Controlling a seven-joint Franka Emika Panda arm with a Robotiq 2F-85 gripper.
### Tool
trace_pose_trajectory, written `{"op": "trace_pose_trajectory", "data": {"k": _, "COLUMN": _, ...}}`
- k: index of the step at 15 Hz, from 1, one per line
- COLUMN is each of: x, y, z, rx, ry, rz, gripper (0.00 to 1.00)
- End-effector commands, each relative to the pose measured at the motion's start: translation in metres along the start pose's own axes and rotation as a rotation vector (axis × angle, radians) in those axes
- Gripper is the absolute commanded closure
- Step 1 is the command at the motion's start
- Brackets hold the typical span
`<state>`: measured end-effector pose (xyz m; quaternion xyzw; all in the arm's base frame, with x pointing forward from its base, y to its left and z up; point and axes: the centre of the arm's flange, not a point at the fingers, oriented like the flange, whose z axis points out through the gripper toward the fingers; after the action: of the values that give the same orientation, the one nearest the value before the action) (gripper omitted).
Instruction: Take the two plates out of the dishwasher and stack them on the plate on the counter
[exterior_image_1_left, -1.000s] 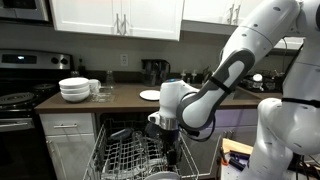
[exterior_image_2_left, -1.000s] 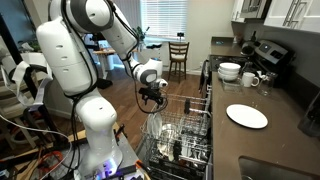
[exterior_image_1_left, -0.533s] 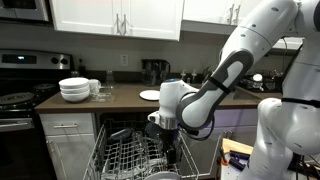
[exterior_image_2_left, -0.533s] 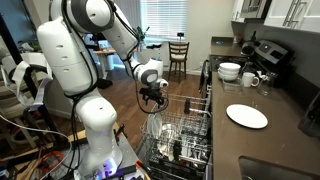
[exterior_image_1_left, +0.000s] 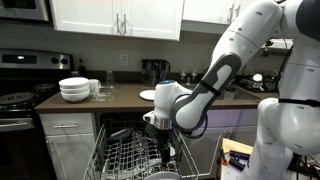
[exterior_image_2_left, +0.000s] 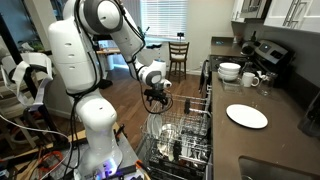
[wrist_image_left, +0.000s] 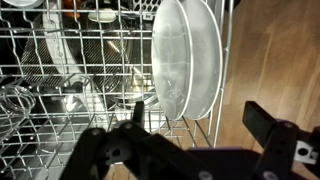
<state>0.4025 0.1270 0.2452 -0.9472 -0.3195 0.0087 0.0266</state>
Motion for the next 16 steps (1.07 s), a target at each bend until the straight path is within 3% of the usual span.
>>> {"op": "trace_pose_trajectory", "data": {"k": 1, "x": 0.017, "y": 0.008, "z": 0.029, "rx": -0.01, "ry": 0.003, "rz": 0.02, "gripper": 0.0}}
{"op": "trace_pose_trajectory", "data": {"k": 9, "x": 0.022, "y": 0.006, "z": 0.078, "rx": -0.025, "ry": -0.034, "rz": 0.035, "gripper": 0.04}}
{"op": "trace_pose_trajectory", "data": {"k": 14, "x": 0.024, "y": 0.008, "z": 0.087, "rx": -0.033, "ry": -0.045, "rz": 0.04, "gripper": 0.0}}
{"op": "trace_pose_trajectory", "data": {"k": 15, "x": 0.024, "y": 0.008, "z": 0.088, "rx": -0.033, "ry": -0.047, "rz": 0.039, "gripper": 0.17}}
{"op": "trace_pose_trajectory", "data": {"k": 16, "x": 0.024, "y": 0.009, "z": 0.089, "rx": -0.035, "ry": -0.048, "rz": 0.038, "gripper": 0.25}}
